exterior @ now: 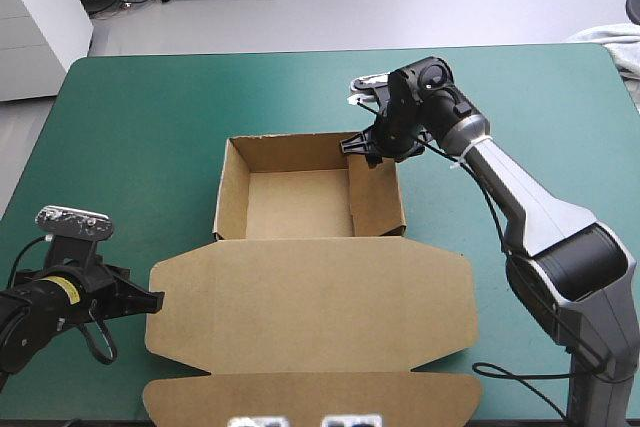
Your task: Fold the box
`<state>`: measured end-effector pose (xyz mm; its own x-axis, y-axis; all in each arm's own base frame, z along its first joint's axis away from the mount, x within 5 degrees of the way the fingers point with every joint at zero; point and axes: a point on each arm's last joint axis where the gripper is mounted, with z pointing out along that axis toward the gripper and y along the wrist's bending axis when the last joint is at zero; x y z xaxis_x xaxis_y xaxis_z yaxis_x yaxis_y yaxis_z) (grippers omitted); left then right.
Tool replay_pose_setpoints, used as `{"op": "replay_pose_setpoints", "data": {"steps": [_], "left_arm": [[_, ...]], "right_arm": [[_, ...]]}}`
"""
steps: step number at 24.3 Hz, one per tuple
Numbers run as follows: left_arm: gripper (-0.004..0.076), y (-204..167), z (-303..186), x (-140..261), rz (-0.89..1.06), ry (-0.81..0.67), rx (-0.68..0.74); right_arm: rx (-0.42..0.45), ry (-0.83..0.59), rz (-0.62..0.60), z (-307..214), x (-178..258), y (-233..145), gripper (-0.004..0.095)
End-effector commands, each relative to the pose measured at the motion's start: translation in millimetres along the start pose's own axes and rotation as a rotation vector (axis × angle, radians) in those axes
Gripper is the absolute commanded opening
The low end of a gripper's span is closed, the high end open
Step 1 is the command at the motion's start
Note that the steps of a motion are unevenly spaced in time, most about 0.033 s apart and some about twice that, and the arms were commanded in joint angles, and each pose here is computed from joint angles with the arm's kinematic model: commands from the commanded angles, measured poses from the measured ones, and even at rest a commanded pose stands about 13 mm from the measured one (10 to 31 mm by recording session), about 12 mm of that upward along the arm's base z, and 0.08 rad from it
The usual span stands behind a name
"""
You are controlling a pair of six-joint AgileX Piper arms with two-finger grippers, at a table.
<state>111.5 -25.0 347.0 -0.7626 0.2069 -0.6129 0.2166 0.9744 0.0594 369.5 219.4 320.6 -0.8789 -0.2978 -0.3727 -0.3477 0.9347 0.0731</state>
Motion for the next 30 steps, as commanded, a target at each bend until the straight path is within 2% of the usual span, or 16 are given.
{"op": "replay_pose_setpoints", "data": {"steps": [1, 6, 8, 9, 11, 15, 20, 23, 30], "left_arm": [[-0.001, 0, -3, -8, 0.002, -0.083, 0.0], [-0.001, 3, -2, -11, 0.021, -0.121, -0.031], [-0.001, 4, -2, -11, 0.03, -0.122, -0.048], [-0.001, 5, -3, -11, 0.036, -0.123, -0.059], [-0.001, 8, -3, -11, 0.051, -0.125, -0.088], [-0.001, 9, -3, -12, 0.06, -0.126, -0.108], [-0.001, 9, -3, -12, 0.059, -0.126, -0.106], [-0.001, 9, -3, -11, 0.056, -0.124, -0.104], [-0.001, 9, -3, -11, 0.054, -0.122, -0.101]], "right_arm": [[-0.007, -0.041, -0.004, -25, 3, -2, 0.0457], [0.029, 0.094, -0.019, 8, 23, -7, 0.0344], [0.035, 0.095, -0.05, 9, 24, -8, 0.0245], [0.04, 0.095, -0.052, 9, 23, -8, 0.0133], [0.045, 0.092, -0.052, 9, 23, -8, -0.0014], [0.056, 0.084, -0.051, 9, 22, -11, -0.0014], [0.074, 0.062, 0.006, -3, 19, -36, -0.0015], [0.093, 0.024, 0.067, -20, 18, -61, -0.0017], [0.218, -0.09, 0.218, -78, 29, -148, -0.0017]]}}
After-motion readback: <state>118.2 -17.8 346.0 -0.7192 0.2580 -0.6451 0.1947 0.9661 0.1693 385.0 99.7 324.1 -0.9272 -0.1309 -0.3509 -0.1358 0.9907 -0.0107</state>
